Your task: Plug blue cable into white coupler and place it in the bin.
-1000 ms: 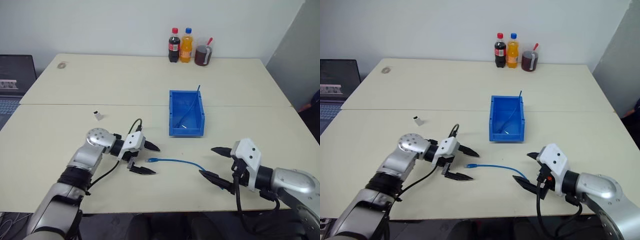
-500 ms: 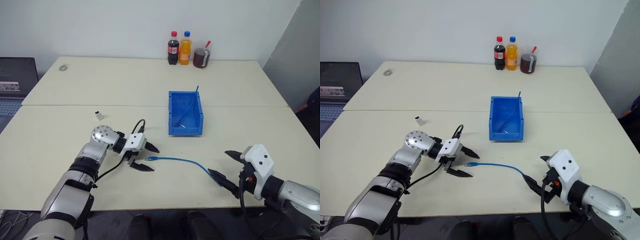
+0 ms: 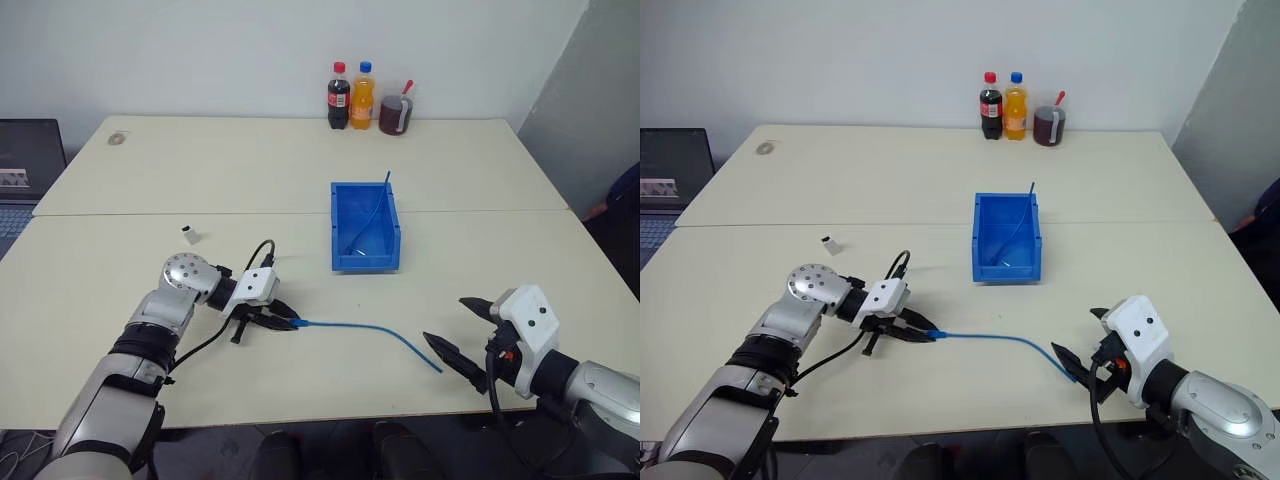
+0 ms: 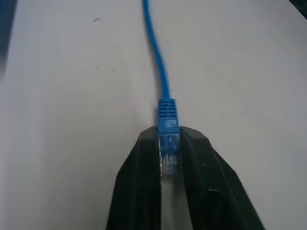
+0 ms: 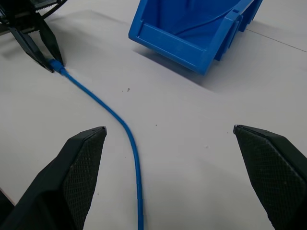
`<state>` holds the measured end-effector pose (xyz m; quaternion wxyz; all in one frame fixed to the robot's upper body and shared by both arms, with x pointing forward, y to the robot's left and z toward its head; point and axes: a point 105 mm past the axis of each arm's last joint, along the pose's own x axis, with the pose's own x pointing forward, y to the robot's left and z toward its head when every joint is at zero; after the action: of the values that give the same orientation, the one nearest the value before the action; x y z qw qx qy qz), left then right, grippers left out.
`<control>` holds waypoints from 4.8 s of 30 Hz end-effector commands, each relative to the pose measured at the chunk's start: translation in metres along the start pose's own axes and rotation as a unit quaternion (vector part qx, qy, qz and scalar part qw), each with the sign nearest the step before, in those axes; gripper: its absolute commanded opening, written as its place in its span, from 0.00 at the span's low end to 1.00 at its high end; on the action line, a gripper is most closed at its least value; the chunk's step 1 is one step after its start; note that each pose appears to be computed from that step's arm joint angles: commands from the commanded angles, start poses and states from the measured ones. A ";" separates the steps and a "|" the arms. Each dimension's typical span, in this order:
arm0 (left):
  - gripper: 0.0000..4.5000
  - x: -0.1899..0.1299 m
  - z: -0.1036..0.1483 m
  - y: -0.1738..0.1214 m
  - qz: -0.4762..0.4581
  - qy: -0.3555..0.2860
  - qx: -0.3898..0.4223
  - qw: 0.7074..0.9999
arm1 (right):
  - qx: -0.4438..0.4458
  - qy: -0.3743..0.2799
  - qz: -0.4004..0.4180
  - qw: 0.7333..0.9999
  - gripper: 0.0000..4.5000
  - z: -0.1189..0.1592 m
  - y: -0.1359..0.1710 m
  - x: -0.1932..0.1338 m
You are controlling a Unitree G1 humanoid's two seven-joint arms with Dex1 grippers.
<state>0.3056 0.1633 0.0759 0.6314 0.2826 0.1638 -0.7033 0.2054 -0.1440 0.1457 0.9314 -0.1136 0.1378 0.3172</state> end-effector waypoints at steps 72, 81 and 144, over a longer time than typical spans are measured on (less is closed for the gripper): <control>0.24 0.007 0.178 -0.040 -0.221 -0.331 -0.451 0.799 | 0.433 -0.142 0.226 0.861 0.02 0.086 0.066 0.011; 0.69 -0.009 0.144 -0.056 -0.150 -0.246 -0.407 0.867 | 0.410 -0.129 0.208 0.879 0.02 0.076 0.042 0.014; 0.99 -0.081 -0.044 0.120 0.808 -0.120 -0.385 0.429 | 0.323 -0.124 0.113 0.931 0.02 0.070 -0.020 0.019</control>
<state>0.4322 0.2350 0.0963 0.9678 -0.0695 0.0520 0.2363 0.2494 -0.1287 0.1958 0.8829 0.2546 0.1532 0.3634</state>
